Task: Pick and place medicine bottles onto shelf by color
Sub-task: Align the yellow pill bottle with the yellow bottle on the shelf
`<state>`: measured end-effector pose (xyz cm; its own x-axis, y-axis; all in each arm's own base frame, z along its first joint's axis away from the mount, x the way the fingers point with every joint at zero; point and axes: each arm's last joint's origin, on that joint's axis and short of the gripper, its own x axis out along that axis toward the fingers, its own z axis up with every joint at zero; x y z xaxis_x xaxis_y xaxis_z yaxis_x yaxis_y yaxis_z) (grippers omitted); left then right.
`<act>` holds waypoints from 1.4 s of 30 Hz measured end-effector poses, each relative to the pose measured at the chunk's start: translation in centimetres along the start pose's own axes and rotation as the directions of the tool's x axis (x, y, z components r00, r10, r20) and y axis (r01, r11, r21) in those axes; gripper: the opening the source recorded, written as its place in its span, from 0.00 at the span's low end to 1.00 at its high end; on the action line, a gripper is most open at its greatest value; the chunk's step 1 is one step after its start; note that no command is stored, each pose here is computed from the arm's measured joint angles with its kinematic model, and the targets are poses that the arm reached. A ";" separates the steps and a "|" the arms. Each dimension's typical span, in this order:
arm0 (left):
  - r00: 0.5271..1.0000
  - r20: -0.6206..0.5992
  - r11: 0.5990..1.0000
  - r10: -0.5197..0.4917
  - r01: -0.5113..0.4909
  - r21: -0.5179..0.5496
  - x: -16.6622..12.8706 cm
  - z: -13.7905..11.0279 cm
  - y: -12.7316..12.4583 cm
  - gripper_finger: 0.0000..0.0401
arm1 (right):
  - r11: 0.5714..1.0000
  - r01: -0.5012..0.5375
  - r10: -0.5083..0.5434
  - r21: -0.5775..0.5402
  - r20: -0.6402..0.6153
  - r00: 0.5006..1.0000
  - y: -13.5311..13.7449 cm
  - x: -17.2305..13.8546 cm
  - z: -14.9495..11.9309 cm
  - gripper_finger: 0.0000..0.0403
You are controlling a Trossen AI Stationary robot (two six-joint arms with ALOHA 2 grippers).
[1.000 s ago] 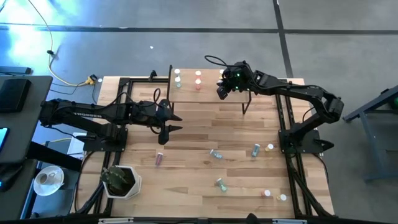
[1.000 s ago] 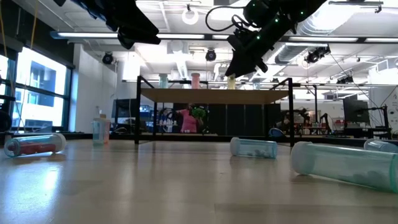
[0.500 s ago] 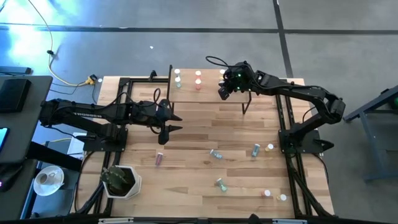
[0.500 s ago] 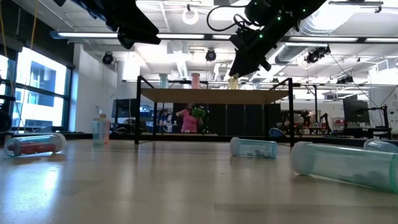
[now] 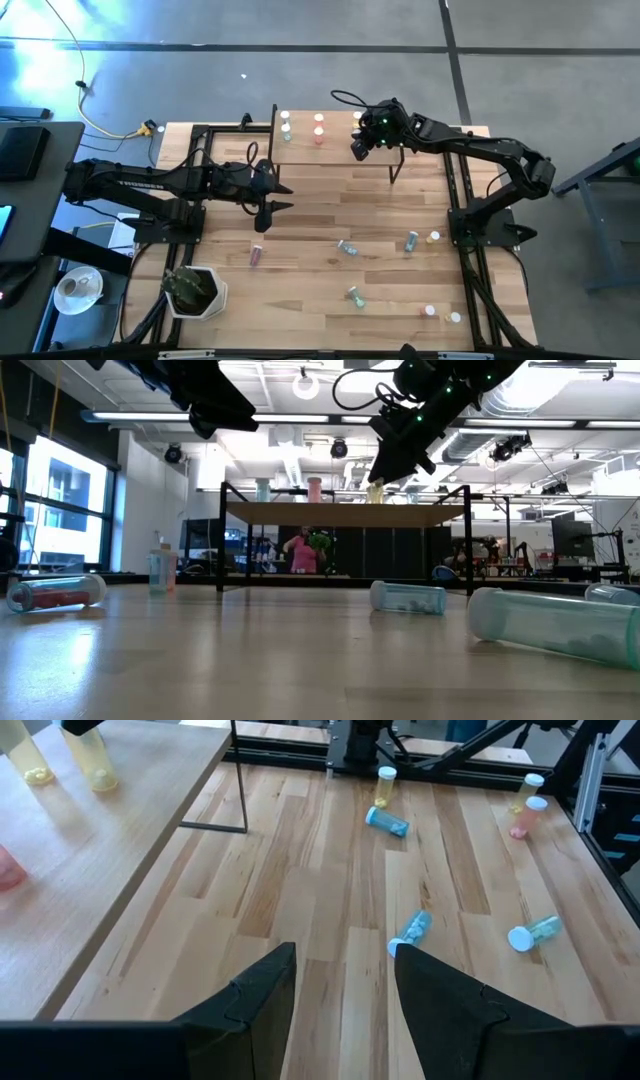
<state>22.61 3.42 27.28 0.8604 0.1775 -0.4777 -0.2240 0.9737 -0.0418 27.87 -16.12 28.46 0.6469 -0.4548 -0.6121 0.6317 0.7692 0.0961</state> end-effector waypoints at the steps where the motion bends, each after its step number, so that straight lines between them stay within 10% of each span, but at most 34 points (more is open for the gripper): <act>1: 1.000 0.000 1.000 0.000 0.000 0.000 0.0 0.0 0.0 0.41 | 1.000 0.000 0.000 0.001 0.000 1.000 0.0 0.0 0.0 0.25; 13: 1.000 0.000 1.000 0.000 0.000 0.000 0.0 0.0 0.0 0.41 | 1.000 -0.003 0.002 -0.020 -0.011 1.000 0.0 0.1 -0.2 0.42; 42: 1.000 0.000 1.000 0.000 0.000 -0.002 0.0 0.0 0.0 0.41 | 0.981 -0.066 0.094 -0.182 0.148 0.985 -0.1 -5.2 1.7 0.41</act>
<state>22.61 3.42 27.28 0.8604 0.1775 -0.4777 -0.2250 0.9734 -0.0436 25.14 -14.58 32.98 0.7592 -0.4421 -0.4776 0.4991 0.8665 -0.0086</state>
